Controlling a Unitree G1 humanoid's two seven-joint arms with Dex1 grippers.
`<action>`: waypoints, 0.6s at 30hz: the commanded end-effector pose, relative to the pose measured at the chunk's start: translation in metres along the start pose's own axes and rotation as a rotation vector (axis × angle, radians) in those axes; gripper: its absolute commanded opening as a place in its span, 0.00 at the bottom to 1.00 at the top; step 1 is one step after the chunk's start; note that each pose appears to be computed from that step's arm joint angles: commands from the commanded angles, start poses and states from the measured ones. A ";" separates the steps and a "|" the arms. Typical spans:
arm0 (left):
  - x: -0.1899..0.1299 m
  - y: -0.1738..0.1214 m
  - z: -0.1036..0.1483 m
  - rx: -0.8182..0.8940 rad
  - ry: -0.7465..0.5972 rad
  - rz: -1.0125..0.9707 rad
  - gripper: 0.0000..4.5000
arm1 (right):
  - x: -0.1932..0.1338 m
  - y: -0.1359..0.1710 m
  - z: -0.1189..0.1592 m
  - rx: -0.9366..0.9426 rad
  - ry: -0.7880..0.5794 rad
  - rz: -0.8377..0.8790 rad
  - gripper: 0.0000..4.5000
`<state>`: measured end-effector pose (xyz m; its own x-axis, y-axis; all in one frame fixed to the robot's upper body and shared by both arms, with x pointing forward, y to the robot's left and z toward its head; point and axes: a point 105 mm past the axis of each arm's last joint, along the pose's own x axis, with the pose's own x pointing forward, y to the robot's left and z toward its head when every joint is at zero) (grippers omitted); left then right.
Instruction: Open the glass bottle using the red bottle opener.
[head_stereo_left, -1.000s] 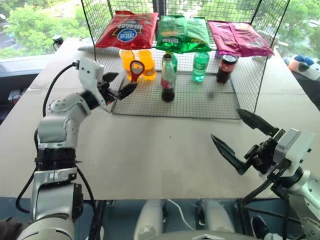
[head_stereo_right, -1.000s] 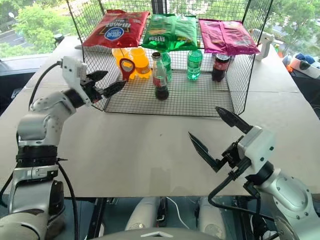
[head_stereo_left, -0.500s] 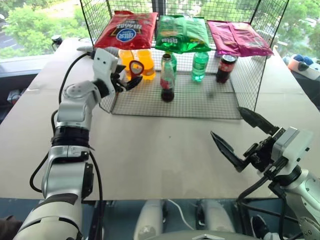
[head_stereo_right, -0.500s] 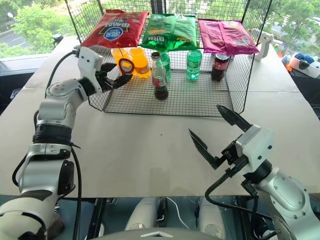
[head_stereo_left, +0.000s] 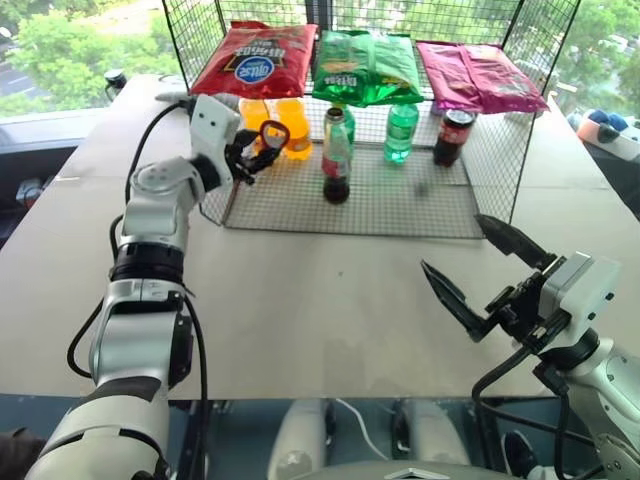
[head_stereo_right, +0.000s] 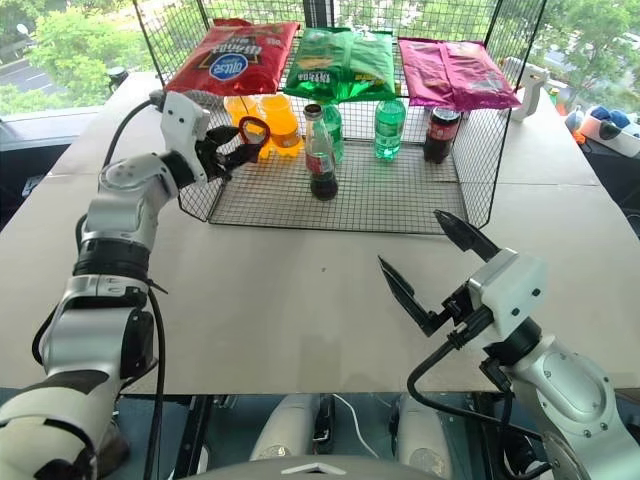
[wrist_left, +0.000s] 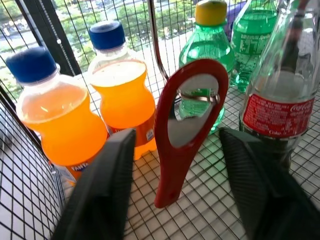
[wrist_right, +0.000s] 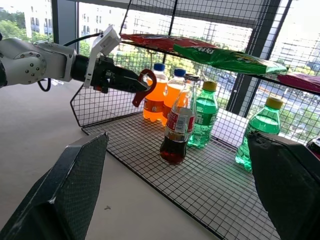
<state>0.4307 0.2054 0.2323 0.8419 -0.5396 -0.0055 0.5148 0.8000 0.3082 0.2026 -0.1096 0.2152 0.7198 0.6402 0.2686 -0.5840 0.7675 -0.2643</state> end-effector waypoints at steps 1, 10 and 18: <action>0.001 0.002 0.016 0.033 -0.051 -0.004 0.09 | 0.000 0.005 0.013 -0.027 -0.048 0.011 1.00; -0.003 -0.001 0.018 0.022 -0.080 -0.034 0.01 | 0.000 0.005 0.012 -0.026 -0.040 0.012 1.00; -0.022 -0.011 0.023 0.009 -0.123 -0.123 0.01 | 0.000 0.005 0.007 -0.011 -0.011 0.020 1.00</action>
<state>0.4131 0.2057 0.2303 0.7867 -0.6168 0.0233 0.5878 0.7602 0.2768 0.2032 -0.1091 0.2127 0.7234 0.6429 0.2517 -0.5897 0.7649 -0.2590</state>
